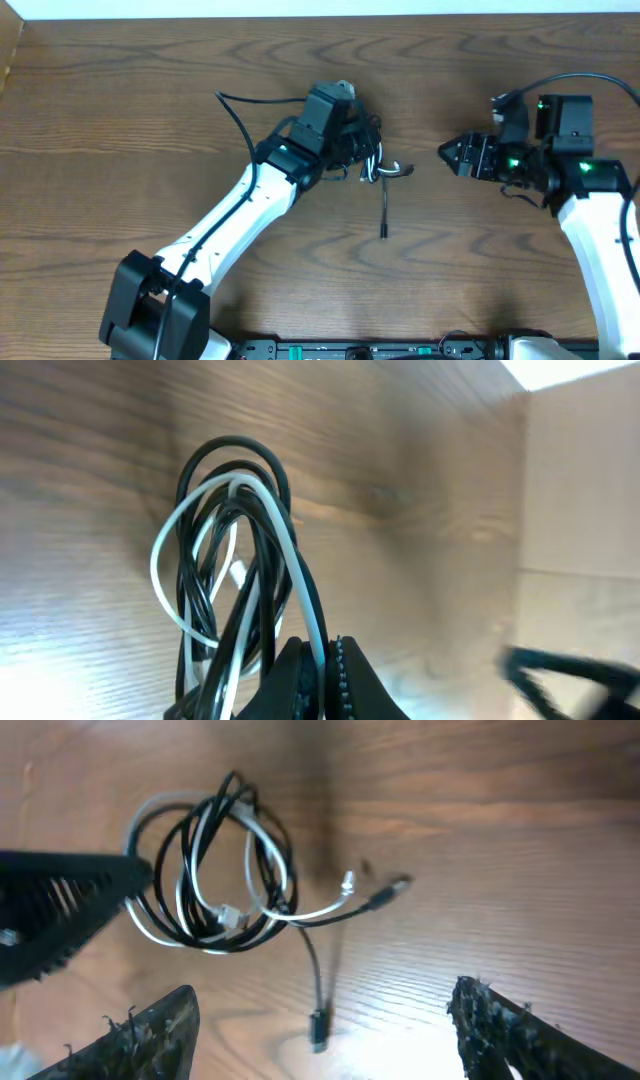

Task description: Untangle cables

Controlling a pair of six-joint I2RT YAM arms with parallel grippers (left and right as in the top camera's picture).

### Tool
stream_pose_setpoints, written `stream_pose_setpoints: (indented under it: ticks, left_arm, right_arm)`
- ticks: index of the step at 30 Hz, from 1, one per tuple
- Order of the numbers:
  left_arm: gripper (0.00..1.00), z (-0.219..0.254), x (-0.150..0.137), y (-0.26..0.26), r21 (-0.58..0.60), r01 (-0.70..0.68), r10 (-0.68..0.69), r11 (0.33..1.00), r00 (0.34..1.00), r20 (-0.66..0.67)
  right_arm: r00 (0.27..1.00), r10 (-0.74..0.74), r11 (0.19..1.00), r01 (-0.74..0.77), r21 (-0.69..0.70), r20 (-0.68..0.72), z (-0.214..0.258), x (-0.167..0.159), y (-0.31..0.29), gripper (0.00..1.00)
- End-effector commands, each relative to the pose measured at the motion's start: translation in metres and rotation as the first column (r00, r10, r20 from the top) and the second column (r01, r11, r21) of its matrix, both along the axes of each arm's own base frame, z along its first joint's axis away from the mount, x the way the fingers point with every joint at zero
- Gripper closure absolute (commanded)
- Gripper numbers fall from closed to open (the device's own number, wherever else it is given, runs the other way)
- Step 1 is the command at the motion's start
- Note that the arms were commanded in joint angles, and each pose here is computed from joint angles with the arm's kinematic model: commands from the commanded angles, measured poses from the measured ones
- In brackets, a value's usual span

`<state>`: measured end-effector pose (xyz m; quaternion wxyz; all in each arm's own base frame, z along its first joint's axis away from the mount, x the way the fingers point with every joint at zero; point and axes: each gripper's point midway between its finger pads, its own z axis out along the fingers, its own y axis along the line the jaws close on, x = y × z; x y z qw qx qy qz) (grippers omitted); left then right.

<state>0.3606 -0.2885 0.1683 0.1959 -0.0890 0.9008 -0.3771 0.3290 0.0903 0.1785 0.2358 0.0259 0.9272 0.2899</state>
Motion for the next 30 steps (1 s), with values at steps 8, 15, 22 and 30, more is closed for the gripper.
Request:
stream_pose_setpoints:
  ticks: [8,15,22,30]
  left_arm:
    - [0.93,0.061,-0.002,0.009,-0.349,0.263,-0.261,0.899,0.964,0.051]
    - [0.93,0.072,-0.012,0.007,-0.411,0.314,-0.323,0.856,0.945,0.05]
    - [0.93,0.073,-0.013,0.007,-0.44,0.286,-0.317,0.851,0.948,0.004]
    - [0.92,0.078,-0.015,0.005,-0.465,0.288,-0.328,0.837,0.945,-0.005]
  right_arm:
    - [0.978,0.206,0.971,-0.207,0.119,0.015,-0.02,0.016,0.054,0.23]
    - [0.976,0.211,0.961,-0.217,0.172,0.052,-0.034,0.045,0.093,0.28]
    - [0.996,0.094,0.986,-0.093,0.135,0.004,-0.067,0.071,0.098,0.45]
    - [0.997,-0.067,0.997,0.066,-0.035,-0.035,-0.101,0.085,0.072,0.56]
